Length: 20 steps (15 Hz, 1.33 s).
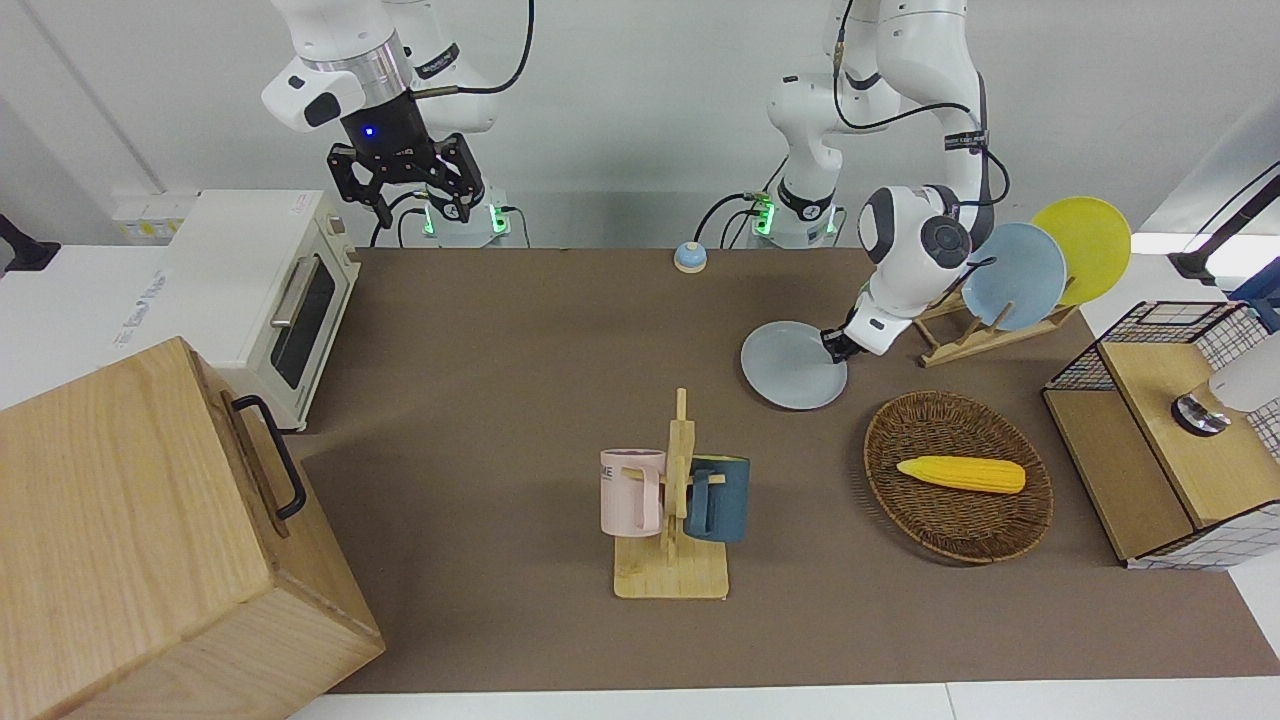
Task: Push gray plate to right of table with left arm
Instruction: 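Push the gray plate with the left gripper away from the basket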
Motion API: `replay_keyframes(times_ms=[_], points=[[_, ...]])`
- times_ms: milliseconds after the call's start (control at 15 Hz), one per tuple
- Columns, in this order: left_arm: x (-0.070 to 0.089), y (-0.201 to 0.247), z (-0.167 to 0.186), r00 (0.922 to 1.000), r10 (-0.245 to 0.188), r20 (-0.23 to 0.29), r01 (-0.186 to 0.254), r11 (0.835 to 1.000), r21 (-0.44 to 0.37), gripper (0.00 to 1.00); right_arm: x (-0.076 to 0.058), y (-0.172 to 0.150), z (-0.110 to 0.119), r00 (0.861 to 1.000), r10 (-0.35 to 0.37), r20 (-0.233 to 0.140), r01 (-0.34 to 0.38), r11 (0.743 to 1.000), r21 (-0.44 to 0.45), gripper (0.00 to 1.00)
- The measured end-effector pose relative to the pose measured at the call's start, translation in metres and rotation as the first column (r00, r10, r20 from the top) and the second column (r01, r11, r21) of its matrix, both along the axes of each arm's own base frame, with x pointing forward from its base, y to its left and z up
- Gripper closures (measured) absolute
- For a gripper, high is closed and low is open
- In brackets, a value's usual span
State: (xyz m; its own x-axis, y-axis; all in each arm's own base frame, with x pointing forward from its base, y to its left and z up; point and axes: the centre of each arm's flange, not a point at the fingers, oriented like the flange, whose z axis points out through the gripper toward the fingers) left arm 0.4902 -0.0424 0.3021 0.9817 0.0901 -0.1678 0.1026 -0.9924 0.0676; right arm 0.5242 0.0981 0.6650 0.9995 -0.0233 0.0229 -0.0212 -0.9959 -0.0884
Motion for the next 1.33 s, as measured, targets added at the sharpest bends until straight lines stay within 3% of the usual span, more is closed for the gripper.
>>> replay_keyframes(times_ms=[667,1333], points=[[0.000,-0.005,0.000,0.9997,0.023,-0.002,-0.023,0.999,-0.039,0.97,0.000,0.000,0.000,1.000,0.000,0.000,0.000,1.000,0.000,0.00],[-0.011,-0.076,0.001,0.9991,0.041,-0.011,-0.041,0.998,-0.053,0.97,0.000,0.000,0.000,1.000,0.000,0.000,0.000,1.000,0.000,0.00]])
